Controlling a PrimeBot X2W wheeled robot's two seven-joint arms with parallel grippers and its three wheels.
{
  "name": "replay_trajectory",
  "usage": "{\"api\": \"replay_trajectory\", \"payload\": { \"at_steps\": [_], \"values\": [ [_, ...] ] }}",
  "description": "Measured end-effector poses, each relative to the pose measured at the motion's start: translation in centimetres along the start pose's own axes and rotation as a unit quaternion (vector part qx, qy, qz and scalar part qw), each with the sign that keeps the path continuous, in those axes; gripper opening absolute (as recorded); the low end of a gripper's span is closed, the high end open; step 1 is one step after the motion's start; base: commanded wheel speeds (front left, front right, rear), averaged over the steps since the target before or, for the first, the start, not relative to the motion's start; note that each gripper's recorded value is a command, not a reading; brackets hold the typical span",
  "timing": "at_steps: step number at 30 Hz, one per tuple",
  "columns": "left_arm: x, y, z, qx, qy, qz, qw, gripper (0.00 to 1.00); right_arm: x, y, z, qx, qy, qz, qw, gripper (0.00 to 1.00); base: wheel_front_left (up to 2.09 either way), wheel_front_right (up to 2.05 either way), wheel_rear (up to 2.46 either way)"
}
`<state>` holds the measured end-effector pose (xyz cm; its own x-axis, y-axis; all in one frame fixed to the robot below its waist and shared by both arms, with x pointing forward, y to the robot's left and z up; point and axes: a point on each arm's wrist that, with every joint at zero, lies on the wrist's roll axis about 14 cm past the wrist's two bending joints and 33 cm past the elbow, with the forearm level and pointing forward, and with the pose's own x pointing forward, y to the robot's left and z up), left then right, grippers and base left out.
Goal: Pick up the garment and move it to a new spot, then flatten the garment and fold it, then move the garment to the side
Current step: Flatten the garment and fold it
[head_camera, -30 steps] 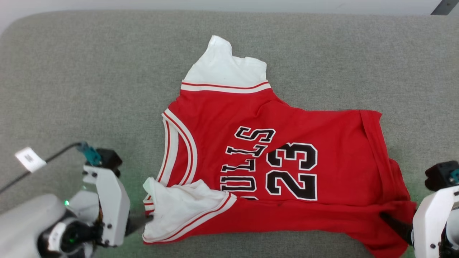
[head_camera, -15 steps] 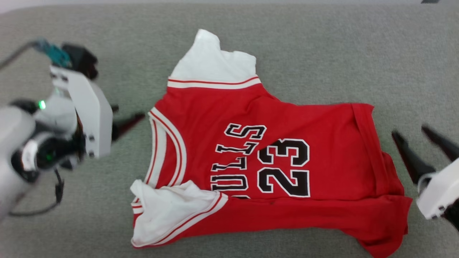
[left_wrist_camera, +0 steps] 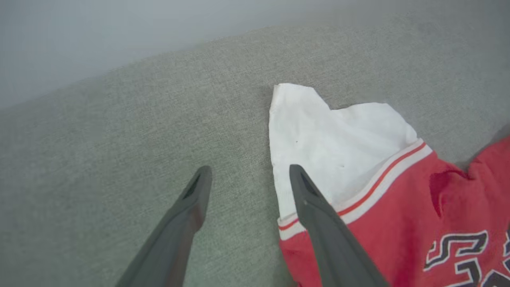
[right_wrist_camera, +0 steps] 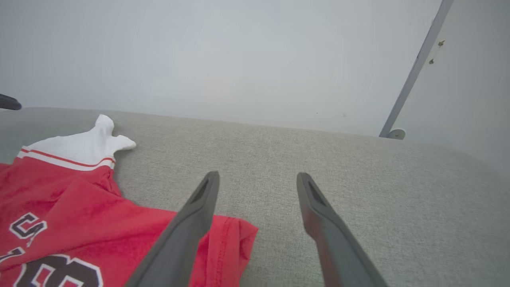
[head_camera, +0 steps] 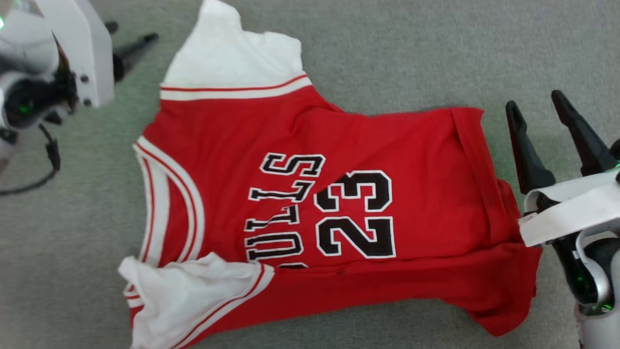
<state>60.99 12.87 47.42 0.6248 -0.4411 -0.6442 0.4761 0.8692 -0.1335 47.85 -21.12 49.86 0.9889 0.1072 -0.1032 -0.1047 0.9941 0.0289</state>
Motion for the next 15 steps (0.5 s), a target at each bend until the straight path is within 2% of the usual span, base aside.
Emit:
{"api": "replay_trajectory", "payload": {
  "at_steps": [7, 15],
  "values": [
    [4.5, 0.3, 0.4, -0.006, 0.039, -0.012, 0.999, 1.00, 0.3, -1.1, -3.8, 0.010, 0.033, -0.021, 0.999, 1.00, 0.00, 0.00, 0.00],
    [8.5, -1.6, 0.8, 0.010, 0.073, -0.036, 0.997, 1.00, 0.1, -2.0, -6.3, 0.013, 0.058, -0.037, 0.998, 1.00, 0.00, 0.00, 0.00]
  ]
}}
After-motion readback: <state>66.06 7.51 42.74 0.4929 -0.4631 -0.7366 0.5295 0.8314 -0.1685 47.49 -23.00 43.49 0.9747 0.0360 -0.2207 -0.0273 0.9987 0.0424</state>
